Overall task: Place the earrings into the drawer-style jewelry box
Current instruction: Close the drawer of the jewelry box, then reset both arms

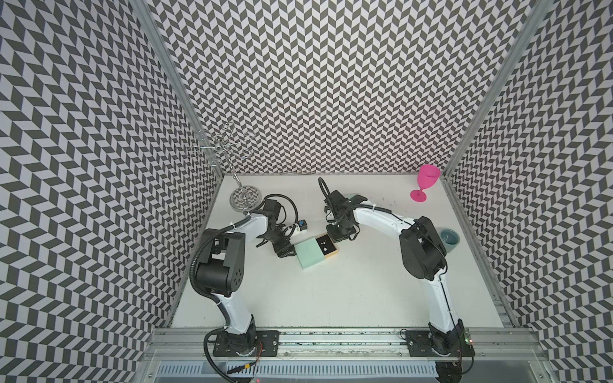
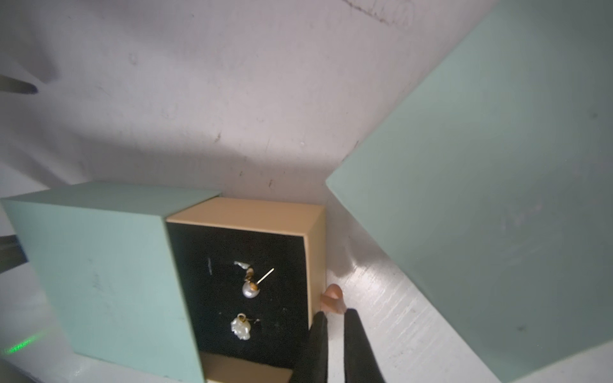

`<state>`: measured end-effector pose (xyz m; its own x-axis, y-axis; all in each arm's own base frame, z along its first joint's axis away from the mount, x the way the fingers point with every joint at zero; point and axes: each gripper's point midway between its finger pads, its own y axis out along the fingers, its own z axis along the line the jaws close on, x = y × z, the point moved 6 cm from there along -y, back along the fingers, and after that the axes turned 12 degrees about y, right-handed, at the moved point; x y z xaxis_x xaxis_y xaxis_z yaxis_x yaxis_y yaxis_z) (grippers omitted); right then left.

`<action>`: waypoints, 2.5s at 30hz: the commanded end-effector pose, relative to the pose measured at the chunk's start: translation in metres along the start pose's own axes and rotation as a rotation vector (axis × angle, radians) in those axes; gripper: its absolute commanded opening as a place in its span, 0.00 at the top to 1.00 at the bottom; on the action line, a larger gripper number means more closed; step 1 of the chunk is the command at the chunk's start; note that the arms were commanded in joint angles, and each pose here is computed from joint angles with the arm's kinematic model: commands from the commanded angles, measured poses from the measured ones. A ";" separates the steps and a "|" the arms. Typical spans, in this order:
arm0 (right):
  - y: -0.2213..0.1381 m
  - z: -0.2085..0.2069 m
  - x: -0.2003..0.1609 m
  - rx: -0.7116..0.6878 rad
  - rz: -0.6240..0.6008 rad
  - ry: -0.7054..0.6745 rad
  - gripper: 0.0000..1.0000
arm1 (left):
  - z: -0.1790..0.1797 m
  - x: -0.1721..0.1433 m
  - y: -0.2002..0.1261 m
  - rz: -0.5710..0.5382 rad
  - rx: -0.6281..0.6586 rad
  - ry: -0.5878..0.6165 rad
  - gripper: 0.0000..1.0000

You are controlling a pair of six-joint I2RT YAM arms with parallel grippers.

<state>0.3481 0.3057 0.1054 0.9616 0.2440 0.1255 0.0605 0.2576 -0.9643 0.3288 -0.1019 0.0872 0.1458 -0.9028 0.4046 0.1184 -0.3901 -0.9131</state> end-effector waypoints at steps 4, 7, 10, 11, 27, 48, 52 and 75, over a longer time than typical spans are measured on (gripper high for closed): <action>0.009 0.009 -0.009 0.025 0.015 -0.019 0.87 | 0.001 0.005 0.009 -0.018 0.004 -0.003 0.21; 0.007 0.015 -0.012 0.034 0.019 -0.026 0.87 | 0.003 0.006 0.009 -0.022 0.010 -0.003 0.21; 0.006 0.022 -0.015 0.047 0.019 -0.038 0.87 | 0.007 0.009 0.010 -0.030 0.020 -0.005 0.20; 0.005 0.025 -0.016 0.055 0.021 -0.040 0.87 | 0.008 0.010 0.011 -0.033 0.022 -0.007 0.20; 0.006 0.045 -0.028 0.146 0.050 -0.053 0.87 | 0.019 0.025 0.009 -0.075 0.046 -0.010 0.18; -0.185 -0.065 0.016 0.340 -0.592 0.141 0.01 | 0.080 0.049 -0.244 -0.607 0.630 -0.238 0.00; -0.211 -0.079 0.009 0.405 -0.793 0.140 0.01 | 0.061 0.034 -0.243 -0.786 0.699 -0.347 0.00; -0.201 -0.181 -0.075 0.009 -1.174 0.230 0.00 | 0.016 -0.074 -0.119 -0.859 1.109 -0.653 0.01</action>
<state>0.3138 0.0817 0.2269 0.5081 -0.3126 0.8026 0.8527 0.3138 -0.4176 0.3137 0.0035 0.1341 0.1742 -0.1760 0.9689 0.9540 -0.2136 -0.2103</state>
